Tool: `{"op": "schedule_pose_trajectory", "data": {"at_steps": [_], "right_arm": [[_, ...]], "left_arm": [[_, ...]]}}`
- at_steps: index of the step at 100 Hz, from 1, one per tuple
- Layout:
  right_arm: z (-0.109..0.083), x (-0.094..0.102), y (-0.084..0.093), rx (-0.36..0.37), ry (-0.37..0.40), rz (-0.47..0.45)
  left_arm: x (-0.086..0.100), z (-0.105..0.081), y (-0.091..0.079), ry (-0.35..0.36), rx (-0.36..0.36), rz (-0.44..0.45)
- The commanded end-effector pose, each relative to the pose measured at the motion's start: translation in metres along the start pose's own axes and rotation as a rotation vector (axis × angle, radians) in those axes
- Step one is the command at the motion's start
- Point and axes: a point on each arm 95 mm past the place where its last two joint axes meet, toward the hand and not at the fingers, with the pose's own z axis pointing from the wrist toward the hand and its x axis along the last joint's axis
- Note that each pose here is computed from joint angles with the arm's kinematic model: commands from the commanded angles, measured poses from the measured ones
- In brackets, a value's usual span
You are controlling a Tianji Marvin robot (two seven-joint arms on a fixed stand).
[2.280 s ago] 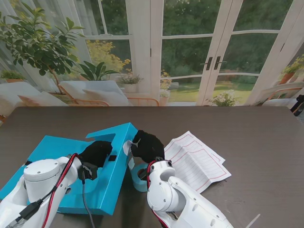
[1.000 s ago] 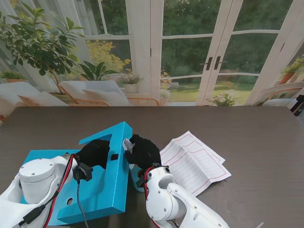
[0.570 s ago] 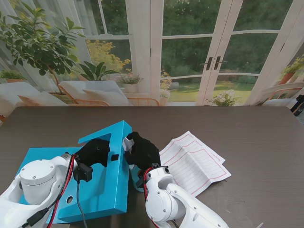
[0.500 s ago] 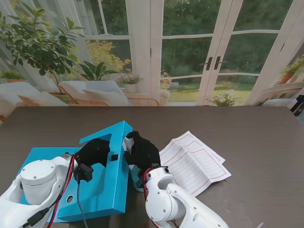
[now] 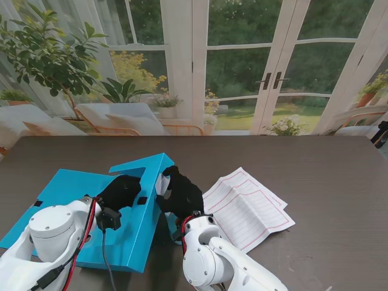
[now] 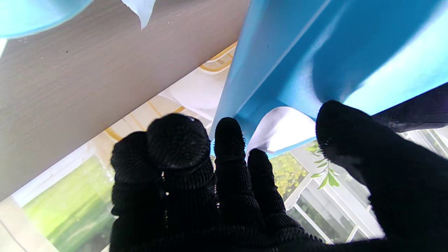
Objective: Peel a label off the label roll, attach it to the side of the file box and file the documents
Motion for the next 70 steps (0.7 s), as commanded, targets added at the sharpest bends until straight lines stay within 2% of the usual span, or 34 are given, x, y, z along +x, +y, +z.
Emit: {"op": "schedule_pose_trajectory", "data": {"at_steps": [1, 70], "right_arm": [[-0.0011, 0.0039, -0.0063, 0.012, -0.009, 0.000], [0.0012, 0.0001, -0.0067, -0.009, -0.044, -0.055]], "left_arm": [[0.0049, -0.0005, 0.0089, 0.013, -0.040, -0.018], [0.0046, -0.0033, 0.0109, 0.000, -0.074, -0.035]]}}
